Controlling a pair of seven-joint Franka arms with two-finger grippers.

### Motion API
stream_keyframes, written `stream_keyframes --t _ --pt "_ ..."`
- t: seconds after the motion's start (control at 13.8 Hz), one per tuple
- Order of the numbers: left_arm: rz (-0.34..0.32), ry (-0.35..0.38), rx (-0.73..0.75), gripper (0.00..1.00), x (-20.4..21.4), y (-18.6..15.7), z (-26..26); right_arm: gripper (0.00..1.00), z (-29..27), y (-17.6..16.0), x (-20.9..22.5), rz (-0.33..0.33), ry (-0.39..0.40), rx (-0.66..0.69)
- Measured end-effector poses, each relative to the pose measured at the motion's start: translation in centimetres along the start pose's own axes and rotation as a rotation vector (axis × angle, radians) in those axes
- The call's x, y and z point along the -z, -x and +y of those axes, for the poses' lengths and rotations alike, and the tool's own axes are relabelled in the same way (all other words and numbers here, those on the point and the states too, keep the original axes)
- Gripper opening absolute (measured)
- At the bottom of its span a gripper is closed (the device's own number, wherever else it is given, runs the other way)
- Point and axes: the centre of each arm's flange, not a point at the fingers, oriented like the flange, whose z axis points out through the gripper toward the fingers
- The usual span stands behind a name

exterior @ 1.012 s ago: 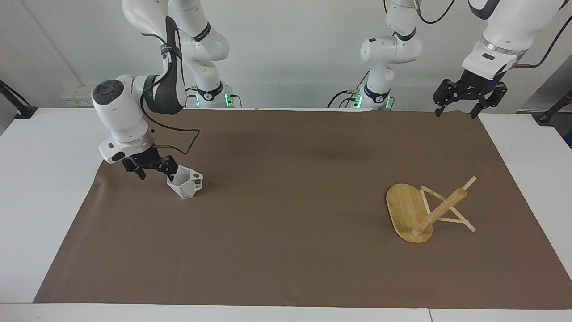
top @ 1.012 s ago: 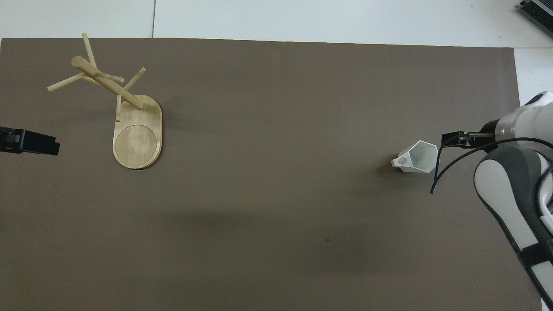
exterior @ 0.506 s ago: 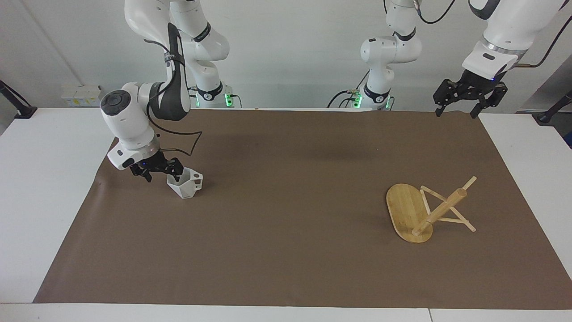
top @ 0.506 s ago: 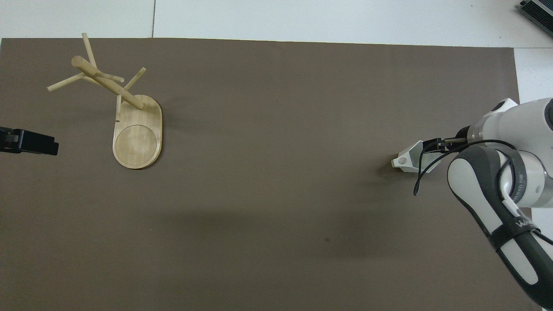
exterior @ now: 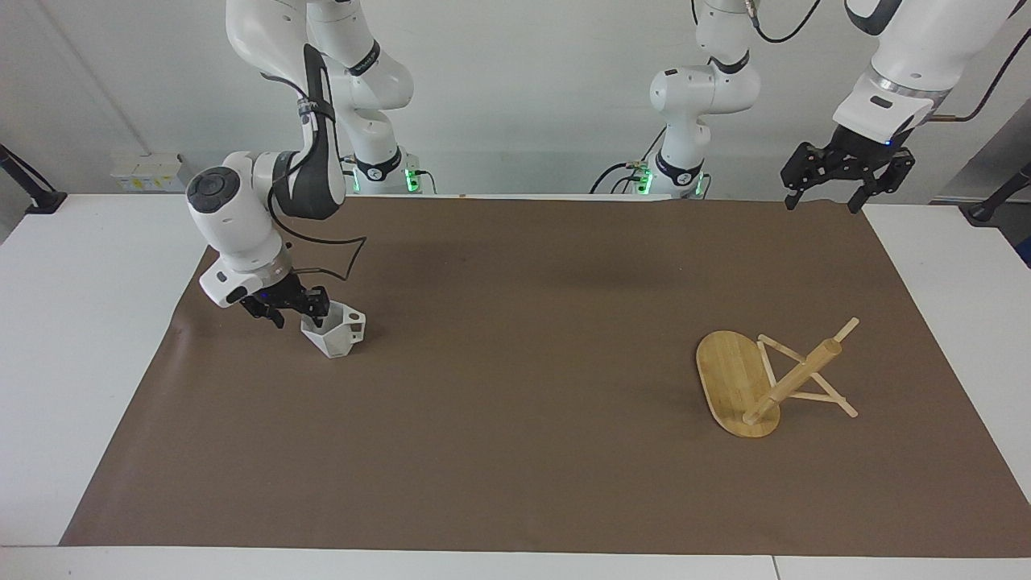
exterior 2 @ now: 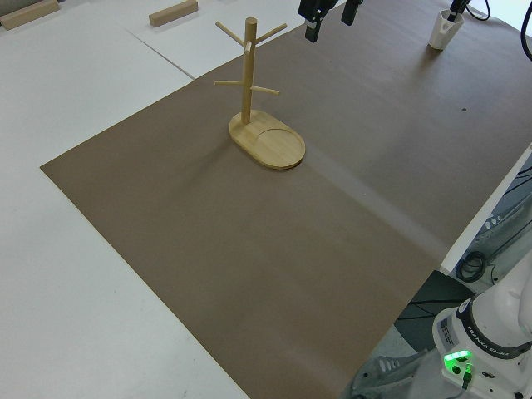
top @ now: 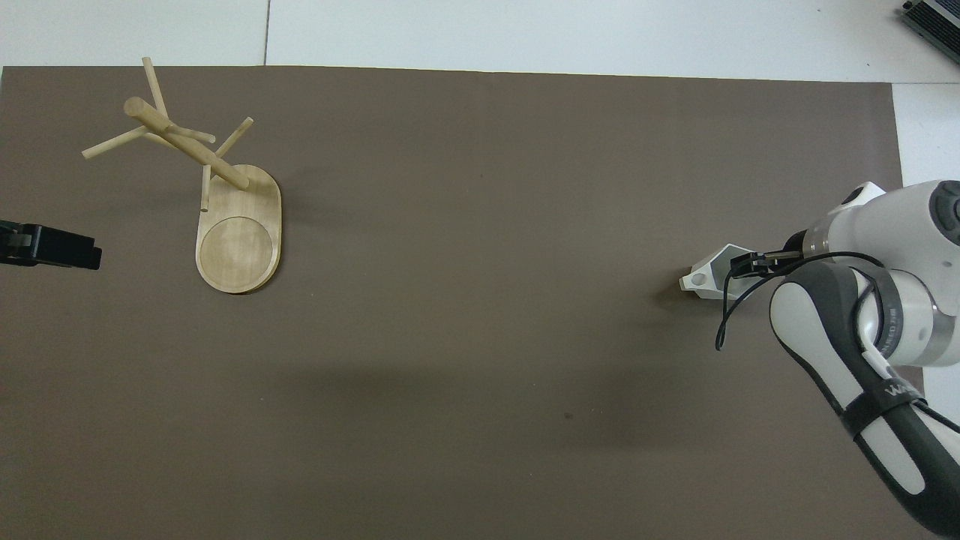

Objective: Hang cup on rack
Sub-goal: 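Close the right gripper on the white cup's handle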

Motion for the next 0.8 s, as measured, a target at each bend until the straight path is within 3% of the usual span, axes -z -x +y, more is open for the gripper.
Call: stream_keyframes --t 0.36,0.8 --pt "0.000 0.000 -0.001 1.00 0.00 0.00 0.03 0.04 -0.10 -0.02 0.20 0.003 -0.005 -0.002" --pt "0.001 0.000 0.006 1.00 0.04 0.04 -0.31 0.04 -0.28 0.10 0.44 -0.012 -0.034 -0.021"
